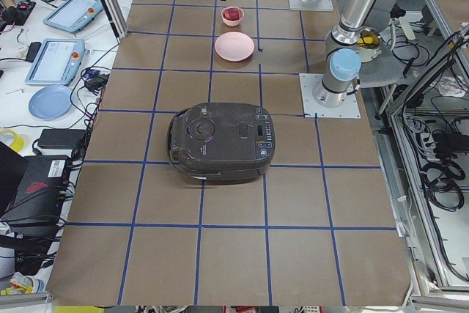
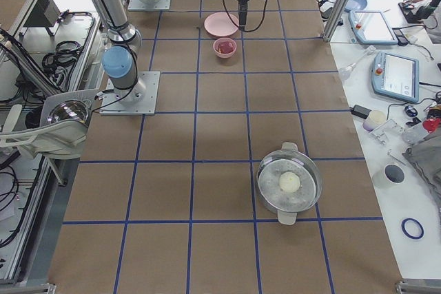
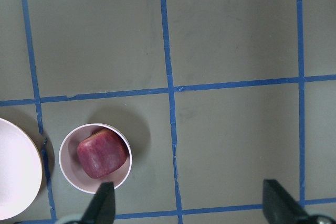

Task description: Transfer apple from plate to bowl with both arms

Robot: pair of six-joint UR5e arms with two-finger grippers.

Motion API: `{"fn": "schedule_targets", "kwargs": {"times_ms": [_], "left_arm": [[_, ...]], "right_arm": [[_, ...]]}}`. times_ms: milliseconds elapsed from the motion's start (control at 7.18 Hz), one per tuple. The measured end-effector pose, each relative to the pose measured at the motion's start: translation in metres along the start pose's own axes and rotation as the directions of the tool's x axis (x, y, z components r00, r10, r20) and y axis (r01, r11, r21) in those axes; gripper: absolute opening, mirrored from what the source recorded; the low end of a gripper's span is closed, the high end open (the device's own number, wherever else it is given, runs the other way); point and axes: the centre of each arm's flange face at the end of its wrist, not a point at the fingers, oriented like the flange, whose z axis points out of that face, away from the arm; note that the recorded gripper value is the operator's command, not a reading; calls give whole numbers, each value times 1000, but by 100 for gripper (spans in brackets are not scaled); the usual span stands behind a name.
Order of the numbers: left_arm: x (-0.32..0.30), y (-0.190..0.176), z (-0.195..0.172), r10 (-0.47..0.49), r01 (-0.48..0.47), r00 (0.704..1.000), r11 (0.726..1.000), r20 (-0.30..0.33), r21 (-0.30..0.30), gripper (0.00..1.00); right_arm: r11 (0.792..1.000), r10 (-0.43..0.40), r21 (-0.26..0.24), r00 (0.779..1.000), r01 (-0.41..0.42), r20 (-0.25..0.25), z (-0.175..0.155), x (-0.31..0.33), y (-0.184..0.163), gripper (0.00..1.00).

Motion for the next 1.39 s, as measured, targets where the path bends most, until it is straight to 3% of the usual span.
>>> {"fn": "schedule_targets", "kwargs": {"times_ms": [557,1392], "left_arm": [[-9,8,-4,3,-2,1000,1000,-4,26,100],[-9,9,-4,5,-4,1000,1000,-3,27,100]], "right_arm": [[1000,-10,-23,1000,10,0,1,2,3,100],[1000,-1,-1,1000,1,3,-7,0,5,100]]}}
